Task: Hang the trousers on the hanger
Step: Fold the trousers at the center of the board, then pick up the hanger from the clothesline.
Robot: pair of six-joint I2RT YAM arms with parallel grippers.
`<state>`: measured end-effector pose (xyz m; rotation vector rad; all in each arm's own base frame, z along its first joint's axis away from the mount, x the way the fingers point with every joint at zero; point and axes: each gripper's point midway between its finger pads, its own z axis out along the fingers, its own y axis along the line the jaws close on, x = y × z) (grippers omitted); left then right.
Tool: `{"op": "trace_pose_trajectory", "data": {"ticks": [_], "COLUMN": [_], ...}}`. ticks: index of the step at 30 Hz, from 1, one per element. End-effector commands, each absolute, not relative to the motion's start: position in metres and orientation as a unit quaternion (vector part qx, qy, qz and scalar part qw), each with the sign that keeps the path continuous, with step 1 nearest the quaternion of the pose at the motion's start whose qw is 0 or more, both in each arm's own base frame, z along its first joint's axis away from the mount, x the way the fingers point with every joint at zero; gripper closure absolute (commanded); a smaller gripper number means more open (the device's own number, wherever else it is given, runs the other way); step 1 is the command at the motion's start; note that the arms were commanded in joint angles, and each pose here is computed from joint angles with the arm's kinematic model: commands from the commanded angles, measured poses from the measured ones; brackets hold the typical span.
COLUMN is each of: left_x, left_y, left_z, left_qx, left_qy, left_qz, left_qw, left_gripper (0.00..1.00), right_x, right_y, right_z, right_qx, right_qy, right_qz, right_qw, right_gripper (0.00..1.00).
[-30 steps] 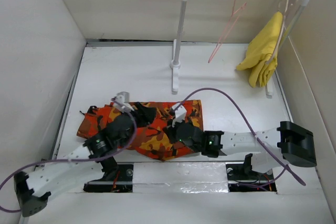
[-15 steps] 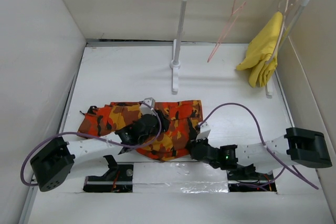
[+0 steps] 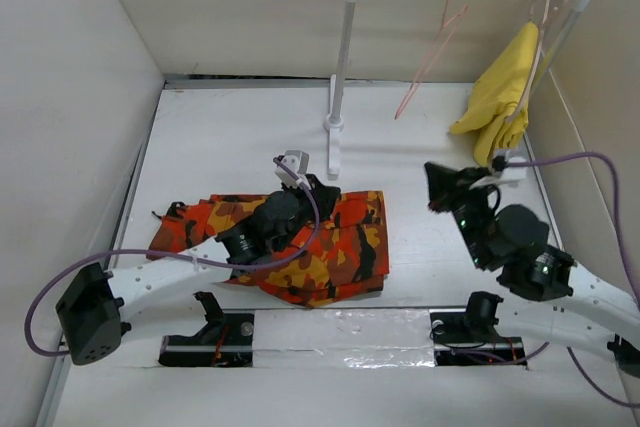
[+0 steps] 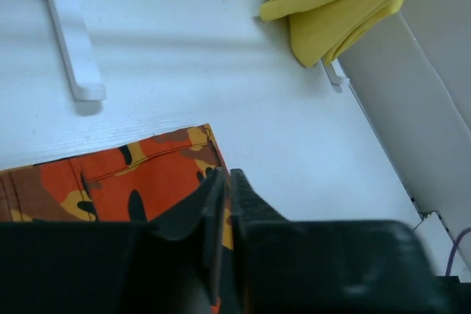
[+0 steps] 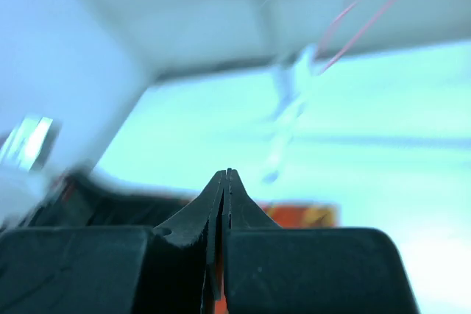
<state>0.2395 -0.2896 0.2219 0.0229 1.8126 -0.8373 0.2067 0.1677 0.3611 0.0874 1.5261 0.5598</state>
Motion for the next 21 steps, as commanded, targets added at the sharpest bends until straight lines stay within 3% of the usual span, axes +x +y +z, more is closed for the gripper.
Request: {"op": "trace_pose_trajectory", "data": {"ticks": [1,2,3,4,7,8,11,14,18,21], "left_x": [0.246,0.247,0.247,0.248,0.246,0.245,0.243,0.241,0.239,0.24], "left_y": [-0.305,-0.307,-0.309,-0.31,-0.308,-0.307,-0.301,-0.296,-0.301,-0.304], "left_z": [0.246,0.244,0.238,0.239,0.23,0.229,0.224,0.222,0.222,0.218], "left_qx": [0.042,0.047,0.054,0.057,0.073,0.077,0.079,0.069,0.08,0.082], "left_qy": [0.741,0.742,0.745,0.74,0.738,0.737,0.742,0.74,0.744,0.747], "left_qz": [-0.36,-0.356,-0.353,-0.357,-0.349,-0.348,-0.338,-0.344,-0.354,-0.353], "left_qw": [0.566,0.566,0.564,0.568,0.572,0.574,0.573,0.574,0.561,0.557], "left_gripper": [1.0,1.0,1.0,1.0,1.0,1.0,0.96,0.82,0.78,0.78], "right_x": [0.24,0.255,0.266,0.288,0.332,0.355,0.389,0.428,0.46,0.476], "right_y": [0.134,0.116,0.111,0.117,0.105,0.116,0.111,0.119,0.128,0.121], "right_z": [0.398,0.423,0.427,0.421,0.442,0.429,0.438,0.428,0.41,0.392], "right_qx": [0.026,0.044,0.042,0.031,0.021,0.004,0.006,-0.003,-0.006,0.014], "right_qy": [0.664,0.649,0.653,0.669,0.675,0.692,0.686,0.701,0.715,0.72], "right_qz": [0.141,0.129,0.111,0.092,0.096,0.1,0.106,0.114,0.116,0.117], "right_qw": [0.734,0.749,0.748,0.736,0.731,0.715,0.72,0.704,0.689,0.684], "right_gripper": [1.0,0.99,0.9,0.61,0.26,0.21,0.14,0.15,0.16,0.23]}}
